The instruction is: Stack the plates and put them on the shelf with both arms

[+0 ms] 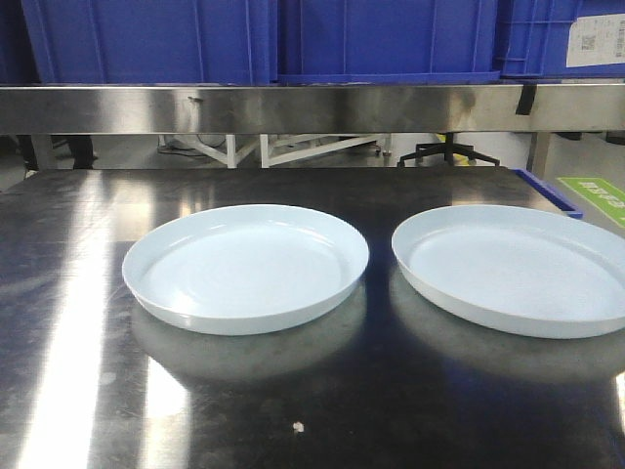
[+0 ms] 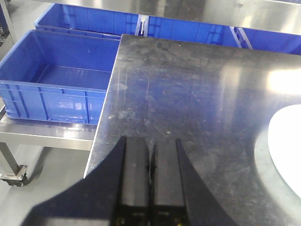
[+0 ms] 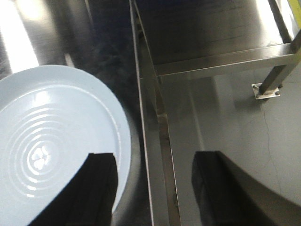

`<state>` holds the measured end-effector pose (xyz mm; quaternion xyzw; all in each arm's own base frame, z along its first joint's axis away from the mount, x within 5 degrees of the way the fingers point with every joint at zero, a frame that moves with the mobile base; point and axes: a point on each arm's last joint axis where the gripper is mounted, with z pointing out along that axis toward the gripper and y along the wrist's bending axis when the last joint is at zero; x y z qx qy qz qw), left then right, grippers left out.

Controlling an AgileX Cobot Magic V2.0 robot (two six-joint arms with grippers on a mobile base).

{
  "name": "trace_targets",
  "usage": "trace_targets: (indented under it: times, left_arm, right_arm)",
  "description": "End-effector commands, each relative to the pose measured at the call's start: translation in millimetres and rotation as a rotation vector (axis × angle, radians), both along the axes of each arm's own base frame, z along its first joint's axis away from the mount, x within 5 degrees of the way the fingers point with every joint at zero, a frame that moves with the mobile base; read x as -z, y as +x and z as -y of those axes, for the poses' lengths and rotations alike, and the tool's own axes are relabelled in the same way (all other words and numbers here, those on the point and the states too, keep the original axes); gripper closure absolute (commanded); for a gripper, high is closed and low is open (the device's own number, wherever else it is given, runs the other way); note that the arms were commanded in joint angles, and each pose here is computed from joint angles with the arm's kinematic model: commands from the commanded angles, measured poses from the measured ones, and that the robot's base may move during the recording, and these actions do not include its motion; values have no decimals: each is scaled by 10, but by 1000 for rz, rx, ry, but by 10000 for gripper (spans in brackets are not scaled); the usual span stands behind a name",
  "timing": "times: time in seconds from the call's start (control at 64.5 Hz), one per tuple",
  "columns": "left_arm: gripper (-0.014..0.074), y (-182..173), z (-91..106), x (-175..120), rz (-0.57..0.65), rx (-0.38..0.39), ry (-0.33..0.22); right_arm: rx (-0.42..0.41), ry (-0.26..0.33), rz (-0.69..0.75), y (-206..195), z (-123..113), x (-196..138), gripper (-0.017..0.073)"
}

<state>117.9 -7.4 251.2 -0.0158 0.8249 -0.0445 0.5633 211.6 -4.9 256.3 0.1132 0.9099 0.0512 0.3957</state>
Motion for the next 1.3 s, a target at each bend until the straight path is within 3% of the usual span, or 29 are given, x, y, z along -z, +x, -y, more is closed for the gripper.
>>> trace_targets:
  times: [0.0, 0.621, 1.148, 1.288]
  left_arm:
    - [505, 33, 7, -158, 104, 0, -23]
    - [505, 33, 7, -158, 104, 0, -23]
    - [505, 33, 7, -158, 104, 0, -23]
    - [505, 33, 7, -158, 104, 0, -23]
  right_arm:
    - [-20, -8, 116, 59, -39, -184, 84]
    - [-62, -2, -44, 811, -140, -21, 84]
    - [-65, 0, -188, 942, -146, 315, 84]
    - [-65, 1, -211, 970, -146, 394, 144]
